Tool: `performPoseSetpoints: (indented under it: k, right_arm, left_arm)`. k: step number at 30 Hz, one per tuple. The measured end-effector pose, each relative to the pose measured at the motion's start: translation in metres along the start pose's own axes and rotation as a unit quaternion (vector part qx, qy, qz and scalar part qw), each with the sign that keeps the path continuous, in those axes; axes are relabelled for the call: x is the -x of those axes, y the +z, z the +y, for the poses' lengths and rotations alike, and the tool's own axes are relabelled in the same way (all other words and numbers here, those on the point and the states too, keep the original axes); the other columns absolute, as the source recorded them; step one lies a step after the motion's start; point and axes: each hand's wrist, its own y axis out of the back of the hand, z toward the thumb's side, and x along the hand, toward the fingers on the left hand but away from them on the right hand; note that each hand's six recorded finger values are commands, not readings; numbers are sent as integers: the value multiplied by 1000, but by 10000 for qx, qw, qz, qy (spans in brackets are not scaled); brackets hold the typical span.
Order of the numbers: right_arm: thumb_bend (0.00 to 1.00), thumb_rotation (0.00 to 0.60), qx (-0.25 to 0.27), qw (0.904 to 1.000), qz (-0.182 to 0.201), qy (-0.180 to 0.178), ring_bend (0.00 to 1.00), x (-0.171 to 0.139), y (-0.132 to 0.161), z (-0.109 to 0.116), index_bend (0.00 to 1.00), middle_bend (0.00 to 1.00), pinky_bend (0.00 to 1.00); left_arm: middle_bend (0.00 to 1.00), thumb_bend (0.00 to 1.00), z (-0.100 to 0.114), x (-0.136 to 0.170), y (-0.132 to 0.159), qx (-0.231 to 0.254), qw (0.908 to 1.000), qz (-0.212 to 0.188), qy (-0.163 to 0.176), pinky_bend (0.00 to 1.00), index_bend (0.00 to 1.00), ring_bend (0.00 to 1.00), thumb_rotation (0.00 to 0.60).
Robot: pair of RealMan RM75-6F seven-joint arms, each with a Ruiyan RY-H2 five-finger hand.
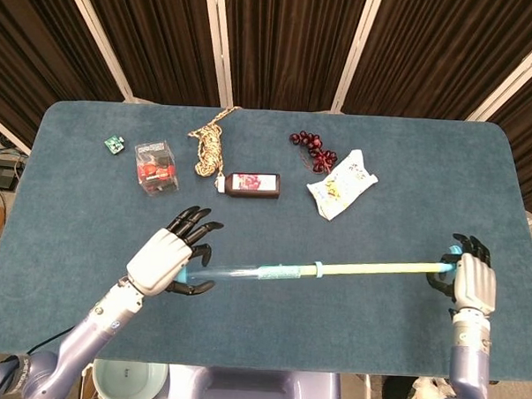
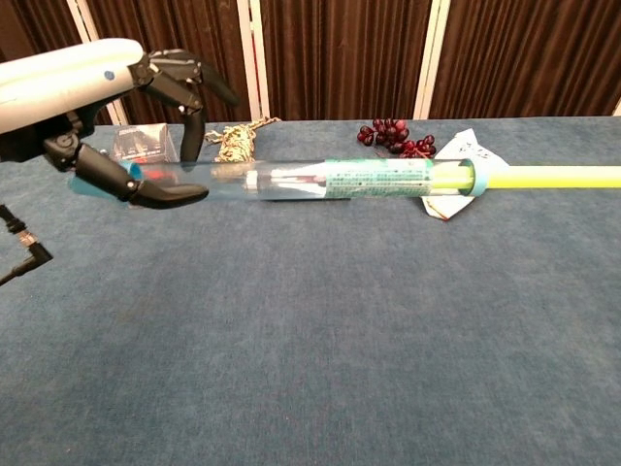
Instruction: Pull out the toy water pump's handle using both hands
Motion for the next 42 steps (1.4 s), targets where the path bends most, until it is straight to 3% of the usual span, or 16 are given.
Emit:
performPoseSetpoints:
  k: [21,23,25,27,29,33,42]
  right_arm:
    - [412,600,-58,9993,-353,-100,28,6,-22,13,836,167,33]
    - [395,600,-76,9993,-355,-76,17,5,-22,12,743,124,32]
    - [351,600,-121,9993,-345,-40,1,4,-23,11,424,42,15]
    - [318,600,-216,9993,-310,38,0,3,-23,10,257,8,1]
    - [295,600,-323,9991,-244,131,0,2,-22,8,205,0,0]
    - [255,600,-517,9982,-171,238,0,1,-20,8,106,0,0]
    - [241,600,-543,9971,-274,457,0,-2,-23,6,100,0,0]
  left_arm:
    - [154,361,-14,27,-31,-14,9994,276,-210,64,624,0,600]
    - [135,307,-15,27,-32,-2,9993,288,-231,62,535,0,600]
    - [87,187,-16,27,-32,4,9992,292,-257,50,339,0,600]
    - [43,88,-18,28,-33,-13,9990,303,-321,36,177,0,600]
    - [19,39,-21,29,-33,-22,9985,336,-430,31,95,0,600]
    - [9,32,-25,31,-35,-5,9970,435,-639,31,65,0,600]
    - [11,33,-22,38,-40,149,9950,663,-729,31,69,0,600]
